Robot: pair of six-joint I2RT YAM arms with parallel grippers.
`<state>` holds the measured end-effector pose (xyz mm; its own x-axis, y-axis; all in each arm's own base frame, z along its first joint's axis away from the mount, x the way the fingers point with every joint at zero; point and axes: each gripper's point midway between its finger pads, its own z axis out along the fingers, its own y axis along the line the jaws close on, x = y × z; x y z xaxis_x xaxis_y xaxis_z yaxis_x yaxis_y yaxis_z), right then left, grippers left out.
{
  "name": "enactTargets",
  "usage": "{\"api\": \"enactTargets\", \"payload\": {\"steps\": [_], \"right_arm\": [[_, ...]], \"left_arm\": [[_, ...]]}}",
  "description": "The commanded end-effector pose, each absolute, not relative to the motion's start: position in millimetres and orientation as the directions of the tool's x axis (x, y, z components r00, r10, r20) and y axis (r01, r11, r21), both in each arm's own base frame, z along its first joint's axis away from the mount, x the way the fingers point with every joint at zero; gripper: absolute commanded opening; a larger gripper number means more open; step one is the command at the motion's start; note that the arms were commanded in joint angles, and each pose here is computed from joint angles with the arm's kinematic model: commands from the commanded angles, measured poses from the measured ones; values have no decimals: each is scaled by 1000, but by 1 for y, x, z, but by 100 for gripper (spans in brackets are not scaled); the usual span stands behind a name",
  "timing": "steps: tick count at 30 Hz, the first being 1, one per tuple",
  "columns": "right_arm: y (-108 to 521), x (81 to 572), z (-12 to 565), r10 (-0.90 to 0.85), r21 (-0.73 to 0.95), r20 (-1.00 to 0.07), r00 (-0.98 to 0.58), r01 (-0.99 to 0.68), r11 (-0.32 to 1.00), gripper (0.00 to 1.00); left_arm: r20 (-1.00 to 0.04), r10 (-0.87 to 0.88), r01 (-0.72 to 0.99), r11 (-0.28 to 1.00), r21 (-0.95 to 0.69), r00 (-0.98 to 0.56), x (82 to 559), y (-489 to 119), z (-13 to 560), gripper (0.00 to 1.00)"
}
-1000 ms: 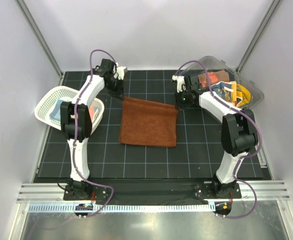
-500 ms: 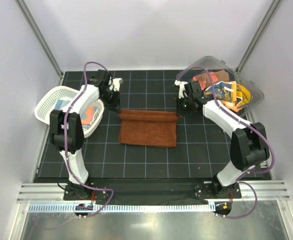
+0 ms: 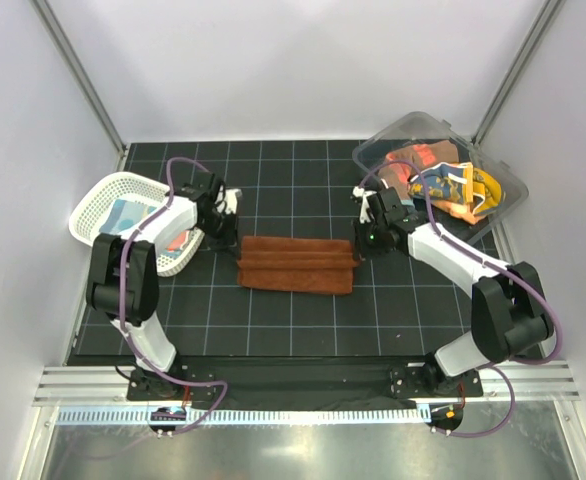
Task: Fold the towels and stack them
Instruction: Fold the towel
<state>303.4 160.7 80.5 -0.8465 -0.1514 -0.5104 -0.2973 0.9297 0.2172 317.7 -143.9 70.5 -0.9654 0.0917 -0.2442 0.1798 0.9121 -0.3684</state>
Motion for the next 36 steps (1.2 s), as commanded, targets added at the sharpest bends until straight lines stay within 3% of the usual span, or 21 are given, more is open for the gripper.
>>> {"api": "enactTargets", "payload": {"steps": [1,22,28,36], "right_arm": [[157,302,84,-115,205,-534,-838,-261,943,1],[163,265,71,-116,201,-517,-848,-252,947,4],[158,260,65,-103,185,-490,-866,-219,958,7],[155,255,64,-94,181,-476,-875,-202,962,8]], "left_arm": [[-309,69,181,920,-348,-948,320,-140,80,0],[-283,112,193,941,-279,-953,289,-132,67,0],[-271,109,186,944,-273,-956,280,-132,67,9],[-284,114,200,933,-298,-952,269,-136,74,4]]}}
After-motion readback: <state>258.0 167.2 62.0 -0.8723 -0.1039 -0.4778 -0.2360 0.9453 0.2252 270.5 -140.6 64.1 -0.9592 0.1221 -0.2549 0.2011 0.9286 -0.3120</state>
